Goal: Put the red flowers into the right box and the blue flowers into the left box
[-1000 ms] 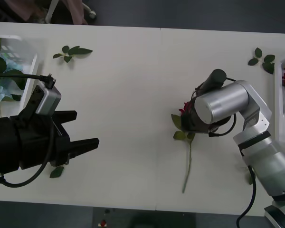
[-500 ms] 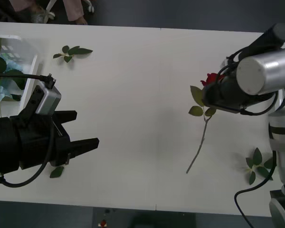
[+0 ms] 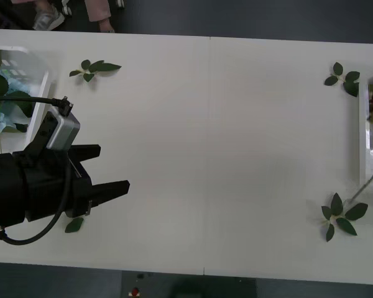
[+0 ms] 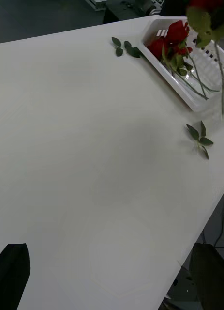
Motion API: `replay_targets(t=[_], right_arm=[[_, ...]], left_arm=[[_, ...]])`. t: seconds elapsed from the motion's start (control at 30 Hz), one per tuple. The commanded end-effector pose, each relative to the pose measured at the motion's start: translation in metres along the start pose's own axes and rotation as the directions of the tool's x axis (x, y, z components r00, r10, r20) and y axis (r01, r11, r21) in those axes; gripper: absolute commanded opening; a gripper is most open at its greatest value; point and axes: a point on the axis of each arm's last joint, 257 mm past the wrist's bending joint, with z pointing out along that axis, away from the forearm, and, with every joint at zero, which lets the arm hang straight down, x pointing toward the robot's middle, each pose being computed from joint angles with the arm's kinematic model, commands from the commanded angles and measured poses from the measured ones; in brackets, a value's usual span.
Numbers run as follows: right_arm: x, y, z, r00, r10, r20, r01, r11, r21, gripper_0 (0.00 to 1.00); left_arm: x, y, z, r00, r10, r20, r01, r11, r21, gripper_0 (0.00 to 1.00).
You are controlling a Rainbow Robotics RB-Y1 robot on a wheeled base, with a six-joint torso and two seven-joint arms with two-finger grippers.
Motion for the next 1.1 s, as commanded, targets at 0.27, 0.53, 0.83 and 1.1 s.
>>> replay_targets(t=[0.27, 0.53, 0.83, 1.1], right_arm=[[-0.063, -0.120, 0.023, 0.980, -0.190, 0.059, 0.177, 0.967, 0.183, 0.00], [-0.068, -0.165, 0.069, 0.978, -0.195, 0.079, 0.173, 0.959, 0.226, 0.00], [-0.071, -0.175, 0.091, 0.971, -0.210, 0.113, 0.175, 0.950, 0.258, 0.90], [-0.065, -0.170, 0.091, 0.975, -0.204, 0.090, 0.177, 0.954, 0.242, 1.00]], left_arm=[[-0.009, -0.010, -0.002, 0.998, 0.063, 0.018, -0.063, 0.998, 0.012, 0.96], [-0.009, -0.010, -0.002, 0.998, 0.063, 0.018, -0.063, 0.998, 0.012, 0.95], [-0.009, -0.010, -0.002, 0.998, 0.063, 0.018, -0.063, 0.998, 0.012, 0.96], [-0.009, -0.010, -0.002, 0.998, 0.063, 0.018, -0.063, 0.998, 0.012, 0.95]])
